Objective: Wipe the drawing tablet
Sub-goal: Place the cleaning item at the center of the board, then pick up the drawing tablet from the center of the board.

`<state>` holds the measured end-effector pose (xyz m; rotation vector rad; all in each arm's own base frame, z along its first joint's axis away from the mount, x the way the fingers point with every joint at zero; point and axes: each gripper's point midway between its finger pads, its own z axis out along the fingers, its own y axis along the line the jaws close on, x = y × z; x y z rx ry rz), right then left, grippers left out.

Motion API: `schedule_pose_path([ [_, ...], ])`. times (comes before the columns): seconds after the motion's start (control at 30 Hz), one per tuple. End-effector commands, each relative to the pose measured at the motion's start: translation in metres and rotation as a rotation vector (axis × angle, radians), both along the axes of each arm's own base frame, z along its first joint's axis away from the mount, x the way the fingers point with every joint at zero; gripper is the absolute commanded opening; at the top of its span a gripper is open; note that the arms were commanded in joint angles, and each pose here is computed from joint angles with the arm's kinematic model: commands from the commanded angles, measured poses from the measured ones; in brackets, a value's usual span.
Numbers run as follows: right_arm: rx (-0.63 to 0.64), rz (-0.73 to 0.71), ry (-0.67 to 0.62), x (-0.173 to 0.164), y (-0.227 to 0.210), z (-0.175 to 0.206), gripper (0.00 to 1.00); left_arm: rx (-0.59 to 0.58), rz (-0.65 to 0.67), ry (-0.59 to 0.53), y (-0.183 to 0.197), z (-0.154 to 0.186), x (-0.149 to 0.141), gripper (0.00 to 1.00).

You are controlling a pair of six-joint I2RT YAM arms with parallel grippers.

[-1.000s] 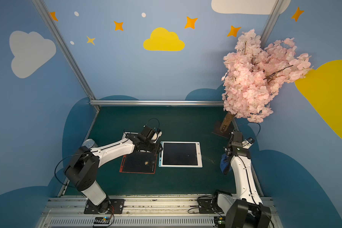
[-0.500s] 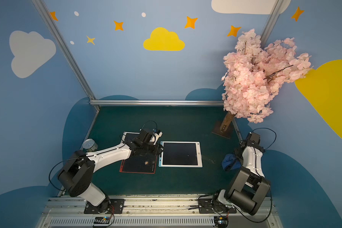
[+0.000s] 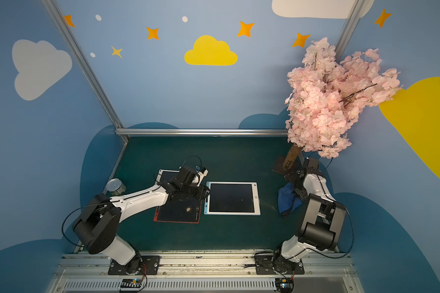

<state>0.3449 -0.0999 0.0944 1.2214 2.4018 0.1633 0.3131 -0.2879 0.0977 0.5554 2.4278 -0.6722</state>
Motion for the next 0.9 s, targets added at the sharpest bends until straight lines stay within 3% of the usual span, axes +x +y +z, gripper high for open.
schedule_pose_path([
  [0.0,-0.073,0.014,-0.048,-0.017,0.002,0.026,0.98,0.006,-0.008,0.0,-0.001,0.0,0.002,0.53],
  [0.27,-0.236,-0.141,-0.085,-0.098,-0.009,0.066,0.98,0.005,-0.008,0.0,0.001,0.002,0.0,0.54],
  [0.4,-0.299,-0.154,-0.186,-0.112,-0.009,0.098,0.98,0.002,-0.011,0.001,0.0,0.002,0.0,0.54],
  [0.5,-0.268,-0.041,-0.261,-0.101,0.011,0.113,0.95,0.013,-0.001,0.011,0.001,-0.003,0.001,0.54],
  [0.57,-0.175,0.168,-0.352,-0.074,0.048,0.115,0.84,0.028,0.031,0.039,0.004,-0.008,0.003,0.55],
  [0.63,-0.081,0.352,-0.369,-0.055,0.089,0.107,0.8,0.023,0.032,0.061,0.004,-0.012,0.004,0.55],
  [0.73,-0.027,0.599,-0.24,-0.046,0.145,0.075,0.77,-0.015,0.034,0.108,0.003,-0.018,0.006,0.55],
  [0.87,0.009,0.744,-0.101,-0.047,0.183,0.032,0.75,-0.067,0.027,0.202,0.0,-0.032,0.006,0.55],
])
